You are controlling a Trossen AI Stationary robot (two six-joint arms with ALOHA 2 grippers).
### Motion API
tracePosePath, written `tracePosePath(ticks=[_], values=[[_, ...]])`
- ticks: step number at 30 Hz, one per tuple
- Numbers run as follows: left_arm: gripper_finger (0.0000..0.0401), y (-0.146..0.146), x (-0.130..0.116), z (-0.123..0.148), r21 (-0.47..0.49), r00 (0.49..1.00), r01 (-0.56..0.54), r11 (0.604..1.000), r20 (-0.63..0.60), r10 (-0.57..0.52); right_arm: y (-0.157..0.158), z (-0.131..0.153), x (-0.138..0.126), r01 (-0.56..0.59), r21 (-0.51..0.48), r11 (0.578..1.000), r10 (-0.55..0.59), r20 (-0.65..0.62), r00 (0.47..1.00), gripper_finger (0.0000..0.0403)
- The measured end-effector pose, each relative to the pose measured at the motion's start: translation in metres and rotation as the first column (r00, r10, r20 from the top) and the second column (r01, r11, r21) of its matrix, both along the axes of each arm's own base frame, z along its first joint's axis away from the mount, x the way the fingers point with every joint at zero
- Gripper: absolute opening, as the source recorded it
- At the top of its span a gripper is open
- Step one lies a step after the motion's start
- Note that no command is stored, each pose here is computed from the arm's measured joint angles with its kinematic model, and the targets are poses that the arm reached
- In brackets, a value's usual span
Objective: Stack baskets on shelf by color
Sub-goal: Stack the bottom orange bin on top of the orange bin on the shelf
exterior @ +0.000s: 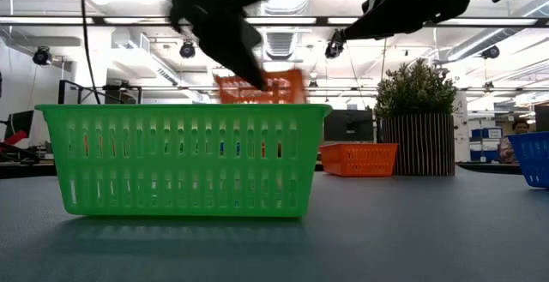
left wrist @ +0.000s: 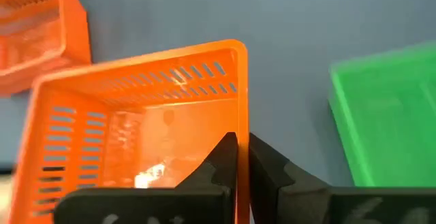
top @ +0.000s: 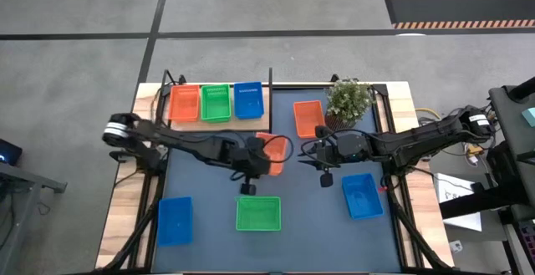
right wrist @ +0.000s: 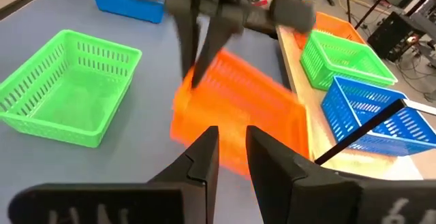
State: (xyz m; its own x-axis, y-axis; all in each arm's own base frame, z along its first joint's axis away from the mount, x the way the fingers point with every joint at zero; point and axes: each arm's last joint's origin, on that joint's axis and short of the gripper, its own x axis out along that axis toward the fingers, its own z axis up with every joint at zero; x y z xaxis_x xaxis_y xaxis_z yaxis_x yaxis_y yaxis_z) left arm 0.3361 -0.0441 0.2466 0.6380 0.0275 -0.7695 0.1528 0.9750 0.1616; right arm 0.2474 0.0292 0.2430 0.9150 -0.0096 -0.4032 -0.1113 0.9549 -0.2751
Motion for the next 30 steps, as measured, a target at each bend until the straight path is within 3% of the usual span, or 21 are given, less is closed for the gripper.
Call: tracePosePath(ticks=[5, 10, 14, 22, 30], values=[[0.0, 0.003, -0.047, 0.035, 0.119, 0.997, 0.011, 0.993, -0.074, -0.002, 0.001, -0.003, -0.001, -0.032, -0.01, 0.999, 0.031, -0.007, 0.999, 0.006], [0.0, 0.012, -0.099, 0.068, 0.214, 0.998, -0.003, 0.977, -0.06, 0.016, 0.001, -0.004, -0.001, -0.049, -0.027, 0.998, 0.049, -0.008, 0.999, 0.005], [0.0, 0.021, -0.132, 0.08, 0.279, 0.998, -0.054, 0.959, -0.007, 0.058, 0.001, -0.006, -0.002, -0.054, -0.037, 0.998, 0.054, -0.005, 0.999, 0.0042], [0.0, 0.039, -0.181, 0.061, 0.346, 0.991, -0.103, 0.933, -0.048, 0.127, 0.001, -0.005, -0.001, -0.058, -0.046, 0.997, 0.059, 0.016, 0.998, 0.0038], [0.0, 0.063, -0.202, 0.038, 0.468, 0.963, -0.156, 0.87, -0.124, 0.239, 0.001, -0.004, -0.001, -0.067, -0.067, 0.995, 0.069, 0.026, 0.997, 0.0038]])
